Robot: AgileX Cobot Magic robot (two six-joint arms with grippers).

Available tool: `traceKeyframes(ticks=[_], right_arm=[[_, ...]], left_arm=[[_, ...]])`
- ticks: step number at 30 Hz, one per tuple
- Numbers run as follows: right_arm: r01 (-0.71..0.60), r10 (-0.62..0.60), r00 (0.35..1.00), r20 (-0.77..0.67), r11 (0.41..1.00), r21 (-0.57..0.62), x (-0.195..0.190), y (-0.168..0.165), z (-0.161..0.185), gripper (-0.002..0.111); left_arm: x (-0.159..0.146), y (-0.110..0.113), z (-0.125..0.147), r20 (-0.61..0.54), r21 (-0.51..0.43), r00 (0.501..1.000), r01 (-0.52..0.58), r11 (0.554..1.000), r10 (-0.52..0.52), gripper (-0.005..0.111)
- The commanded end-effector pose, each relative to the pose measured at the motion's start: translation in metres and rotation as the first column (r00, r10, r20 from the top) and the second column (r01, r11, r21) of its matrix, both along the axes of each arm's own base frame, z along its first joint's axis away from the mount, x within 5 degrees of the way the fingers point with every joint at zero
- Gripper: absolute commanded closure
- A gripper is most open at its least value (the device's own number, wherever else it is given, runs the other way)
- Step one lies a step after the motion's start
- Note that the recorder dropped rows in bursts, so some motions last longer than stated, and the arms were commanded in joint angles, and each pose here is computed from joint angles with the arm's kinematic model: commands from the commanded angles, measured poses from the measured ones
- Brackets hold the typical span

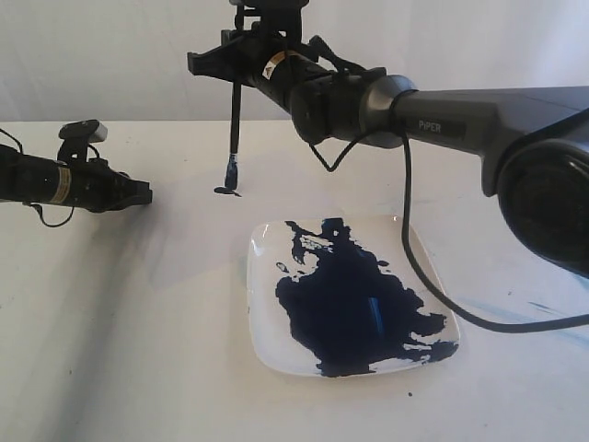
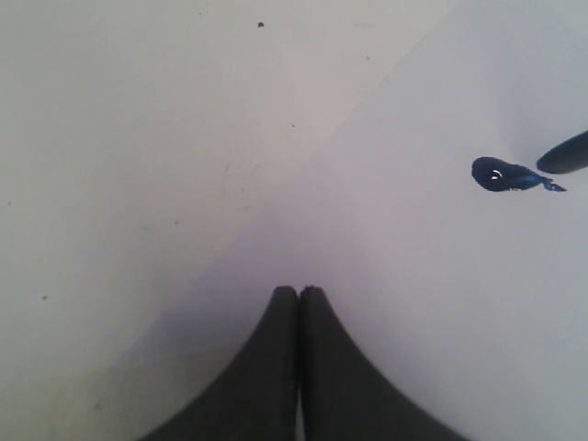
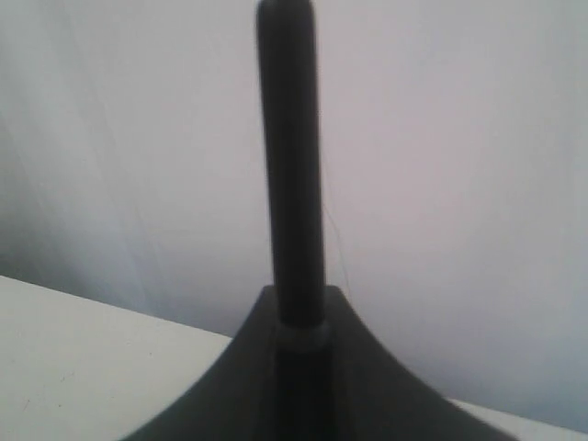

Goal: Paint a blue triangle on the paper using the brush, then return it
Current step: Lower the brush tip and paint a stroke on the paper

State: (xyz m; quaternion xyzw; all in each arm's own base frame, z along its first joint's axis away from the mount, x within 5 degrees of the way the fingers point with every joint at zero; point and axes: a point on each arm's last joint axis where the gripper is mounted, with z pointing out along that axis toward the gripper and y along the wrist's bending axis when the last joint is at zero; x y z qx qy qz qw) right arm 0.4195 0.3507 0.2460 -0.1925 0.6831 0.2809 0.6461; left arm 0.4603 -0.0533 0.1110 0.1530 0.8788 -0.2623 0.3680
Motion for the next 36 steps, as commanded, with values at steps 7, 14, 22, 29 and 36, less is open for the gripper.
traceKeyframes(ticks=[7, 14, 22, 29, 36], right_arm=[[0.000, 0.000, 1.000, -0.012, 1.000, -0.007, 0.001, -0.001, 0.000, 0.108], [-0.002, 0.002, 1.000, -0.011, 1.000, -0.027, 0.000, -0.001, -0.001, 0.108], [-0.001, 0.002, 1.000, 0.009, 1.000, -0.029, 0.000, -0.001, 0.000, 0.108], [0.005, -0.006, 1.000, 0.028, 1.000, 0.013, 0.001, -0.001, 0.001, 0.108], [0.005, -0.005, 1.000, 0.003, 1.000, -0.005, 0.003, 0.001, -0.010, 0.108]], left_arm=[[-0.001, 0.001, 0.004, 0.007, 0.010, 1.000, -0.003, 1.000, 0.003, 0.107], [0.000, 0.001, 0.004, 0.006, 0.009, 1.000, -0.004, 1.000, 0.004, 0.107], [0.000, 0.001, 0.004, 0.006, 0.009, 1.000, -0.004, 1.000, 0.004, 0.107], [0.000, 0.001, 0.004, 0.006, 0.009, 1.000, -0.004, 1.000, 0.004, 0.107], [0.000, 0.001, 0.004, 0.006, 0.009, 1.000, -0.004, 1.000, 0.004, 0.107]])
